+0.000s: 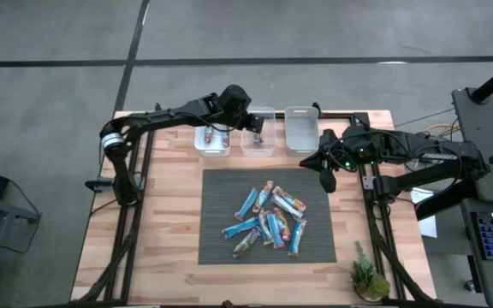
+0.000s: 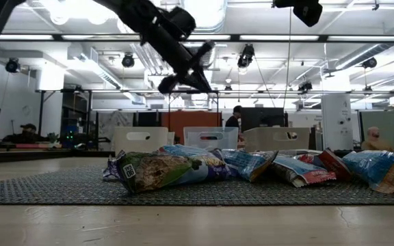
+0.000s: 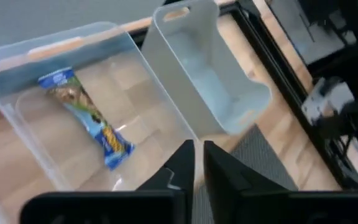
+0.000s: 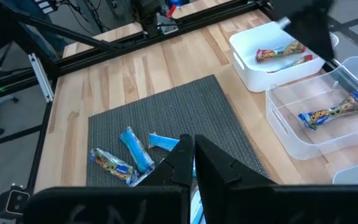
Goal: Pick and place Granola Bars by type
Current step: Put the yellow granola bar into the gray bin
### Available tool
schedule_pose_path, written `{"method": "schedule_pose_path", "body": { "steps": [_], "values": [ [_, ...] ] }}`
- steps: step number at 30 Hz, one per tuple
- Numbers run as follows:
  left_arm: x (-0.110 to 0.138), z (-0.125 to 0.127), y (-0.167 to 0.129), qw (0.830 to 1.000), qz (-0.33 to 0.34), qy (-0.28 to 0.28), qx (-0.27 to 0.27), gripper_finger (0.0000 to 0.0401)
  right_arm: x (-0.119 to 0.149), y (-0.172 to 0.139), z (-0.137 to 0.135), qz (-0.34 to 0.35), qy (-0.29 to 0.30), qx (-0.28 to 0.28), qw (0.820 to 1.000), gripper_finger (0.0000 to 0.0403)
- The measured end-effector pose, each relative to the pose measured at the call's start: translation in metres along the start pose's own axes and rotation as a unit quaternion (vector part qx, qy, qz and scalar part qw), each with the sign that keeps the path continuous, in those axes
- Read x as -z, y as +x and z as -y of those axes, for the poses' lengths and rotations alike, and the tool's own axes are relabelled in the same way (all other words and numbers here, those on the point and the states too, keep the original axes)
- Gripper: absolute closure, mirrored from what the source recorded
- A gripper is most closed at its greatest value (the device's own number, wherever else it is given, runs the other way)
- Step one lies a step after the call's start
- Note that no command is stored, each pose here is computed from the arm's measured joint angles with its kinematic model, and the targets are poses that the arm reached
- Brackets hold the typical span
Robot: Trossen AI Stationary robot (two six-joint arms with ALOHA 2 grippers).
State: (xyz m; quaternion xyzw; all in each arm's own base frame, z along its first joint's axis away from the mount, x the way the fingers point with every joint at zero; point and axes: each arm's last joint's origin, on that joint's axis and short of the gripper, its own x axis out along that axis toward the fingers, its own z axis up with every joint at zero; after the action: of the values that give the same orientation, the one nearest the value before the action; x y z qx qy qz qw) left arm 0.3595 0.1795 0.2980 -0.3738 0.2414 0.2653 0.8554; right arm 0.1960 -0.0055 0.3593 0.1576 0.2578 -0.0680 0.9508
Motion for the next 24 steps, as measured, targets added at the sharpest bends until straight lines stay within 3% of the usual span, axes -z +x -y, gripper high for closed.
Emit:
{"method": "schedule_pose_path", "body": {
  "steps": [5, 14, 24],
  "values": [
    [0.004, 0.017, -0.028, 0.999, 0.000, 0.034, 0.014, 0.0400, 0.000, 0.000, 0.000, 0.000, 0.000, 0.000, 1.000, 0.0394],
    [0.018, 0.060, -0.092, 0.991, 0.026, 0.099, 0.089, 0.0401, 0.000, 0.000, 0.000, 0.000, 0.000, 0.000, 1.000, 0.0394],
    [0.050, 0.103, -0.160, 0.958, 0.044, 0.207, 0.192, 0.0401, 0.000, 0.000, 0.000, 0.001, 0.000, 0.000, 1.000, 0.0394]
  ]
}}
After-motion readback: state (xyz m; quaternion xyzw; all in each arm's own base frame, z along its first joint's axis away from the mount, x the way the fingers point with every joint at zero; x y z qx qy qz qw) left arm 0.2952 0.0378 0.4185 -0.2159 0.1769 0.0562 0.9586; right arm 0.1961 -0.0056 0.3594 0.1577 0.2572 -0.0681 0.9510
